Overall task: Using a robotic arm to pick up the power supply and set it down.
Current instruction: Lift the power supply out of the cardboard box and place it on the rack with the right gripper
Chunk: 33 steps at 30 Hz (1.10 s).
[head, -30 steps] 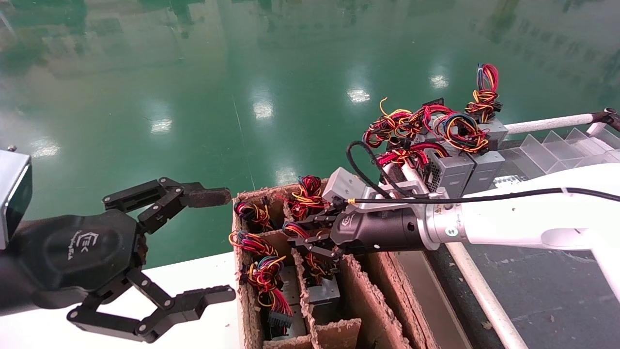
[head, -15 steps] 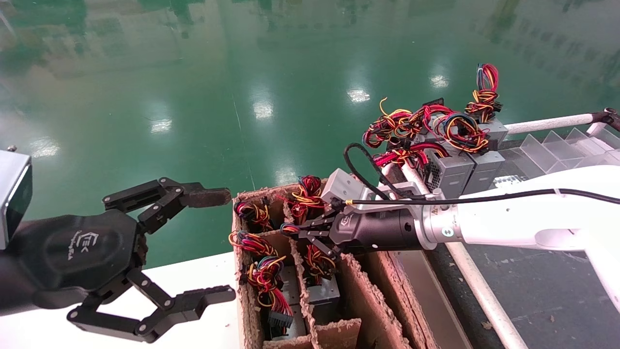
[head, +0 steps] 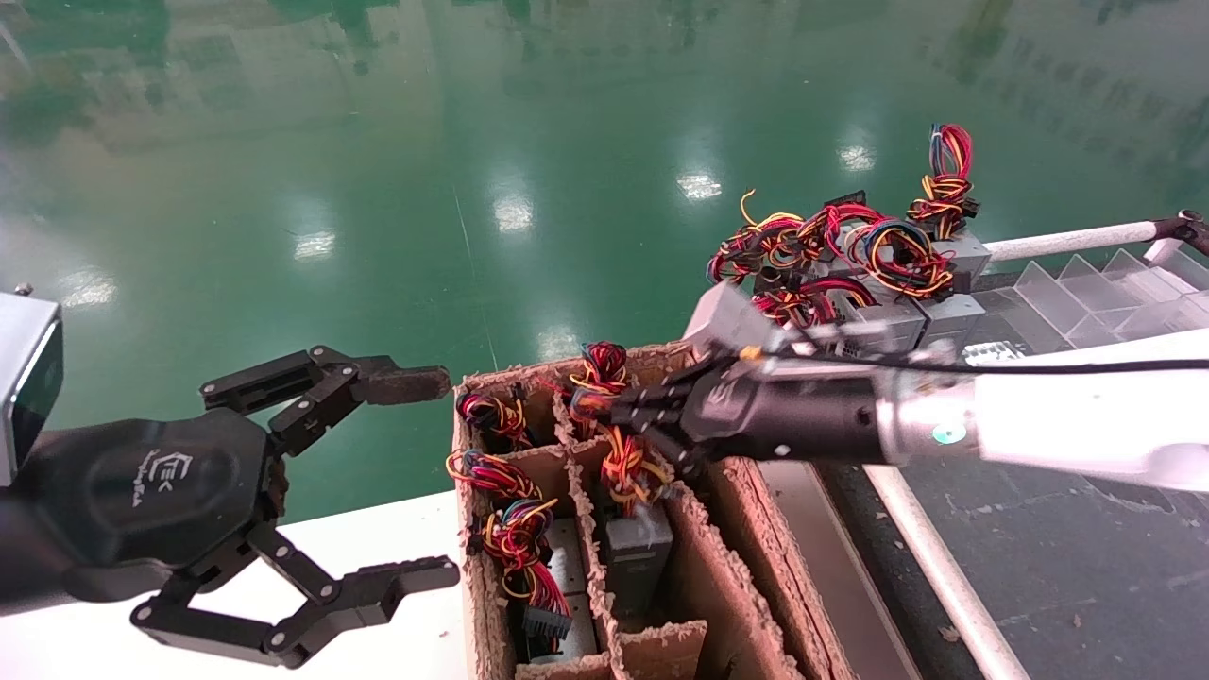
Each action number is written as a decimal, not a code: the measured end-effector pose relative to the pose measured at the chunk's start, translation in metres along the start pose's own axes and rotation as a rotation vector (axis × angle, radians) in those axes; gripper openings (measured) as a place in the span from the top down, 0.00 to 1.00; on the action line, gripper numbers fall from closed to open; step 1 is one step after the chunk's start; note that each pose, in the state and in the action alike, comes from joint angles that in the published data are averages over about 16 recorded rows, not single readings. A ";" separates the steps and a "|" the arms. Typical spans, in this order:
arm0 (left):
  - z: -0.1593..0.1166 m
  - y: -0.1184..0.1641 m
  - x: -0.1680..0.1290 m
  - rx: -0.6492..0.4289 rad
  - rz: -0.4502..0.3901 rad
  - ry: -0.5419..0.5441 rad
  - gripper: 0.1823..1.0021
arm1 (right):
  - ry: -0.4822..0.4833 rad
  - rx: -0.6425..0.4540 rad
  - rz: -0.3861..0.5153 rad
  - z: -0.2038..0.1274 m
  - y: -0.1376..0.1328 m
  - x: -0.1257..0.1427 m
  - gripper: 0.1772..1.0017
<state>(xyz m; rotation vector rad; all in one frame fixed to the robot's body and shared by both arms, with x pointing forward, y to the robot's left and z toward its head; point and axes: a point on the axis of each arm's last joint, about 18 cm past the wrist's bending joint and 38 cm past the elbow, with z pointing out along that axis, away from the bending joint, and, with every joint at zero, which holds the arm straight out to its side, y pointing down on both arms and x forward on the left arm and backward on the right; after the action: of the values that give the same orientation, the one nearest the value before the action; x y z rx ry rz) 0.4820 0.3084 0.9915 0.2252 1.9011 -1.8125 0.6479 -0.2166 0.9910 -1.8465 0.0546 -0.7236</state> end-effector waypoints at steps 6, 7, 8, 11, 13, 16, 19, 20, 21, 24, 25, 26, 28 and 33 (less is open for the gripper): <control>0.000 0.000 0.000 0.000 0.000 0.000 0.00 | 0.049 0.107 -0.024 -0.050 -0.035 0.009 0.95; 0.000 0.000 0.000 0.000 0.000 0.000 0.00 | 0.058 0.125 -0.029 -0.060 -0.042 0.011 0.95; 0.000 0.000 0.000 0.000 0.000 0.000 0.00 | 0.068 0.144 -0.035 -0.069 -0.048 0.012 0.95; 0.000 0.000 0.000 0.000 0.000 0.000 0.00 | 0.101 0.197 -0.054 -0.098 -0.068 0.018 0.95; 0.000 0.000 0.000 0.000 0.000 0.000 0.00 | 0.129 0.230 -0.068 -0.116 -0.081 0.022 0.95; 0.000 0.000 0.000 0.000 0.000 0.000 0.00 | 0.178 0.274 -0.092 -0.143 -0.098 0.031 0.95; 0.000 0.000 0.000 0.000 0.000 0.000 0.00 | 0.237 0.312 -0.117 -0.168 -0.114 0.042 0.95; 0.000 0.000 0.000 0.000 0.000 0.000 0.00 | 0.260 0.322 -0.126 -0.177 -0.118 0.046 0.95; 0.000 0.000 0.000 0.000 0.000 0.000 0.00 | 0.283 0.332 -0.134 -0.185 -0.123 0.050 0.95; 0.000 0.000 0.000 0.000 0.000 0.000 0.00 | 0.359 0.353 -0.160 -0.210 -0.133 0.064 0.95; 0.000 0.000 0.000 0.000 0.000 0.000 0.00 | 0.386 0.357 -0.169 -0.219 -0.135 0.069 0.95; 0.000 0.000 0.000 0.000 0.000 0.000 0.00 | 0.415 0.360 -0.177 -0.227 -0.137 0.074 0.95; 0.000 0.000 0.000 0.000 0.000 0.000 0.00 | 0.472 0.361 -0.191 -0.243 -0.140 0.083 0.95; 0.000 0.000 0.000 0.000 0.000 0.000 0.00 | 0.615 0.338 -0.208 -0.284 -0.135 0.105 0.95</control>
<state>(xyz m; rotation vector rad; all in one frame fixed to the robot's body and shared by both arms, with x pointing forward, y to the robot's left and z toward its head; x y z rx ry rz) 0.4820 0.3084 0.9915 0.2252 1.9011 -1.8125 0.5509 -0.4397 1.2161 -1.2685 0.1297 -1.3409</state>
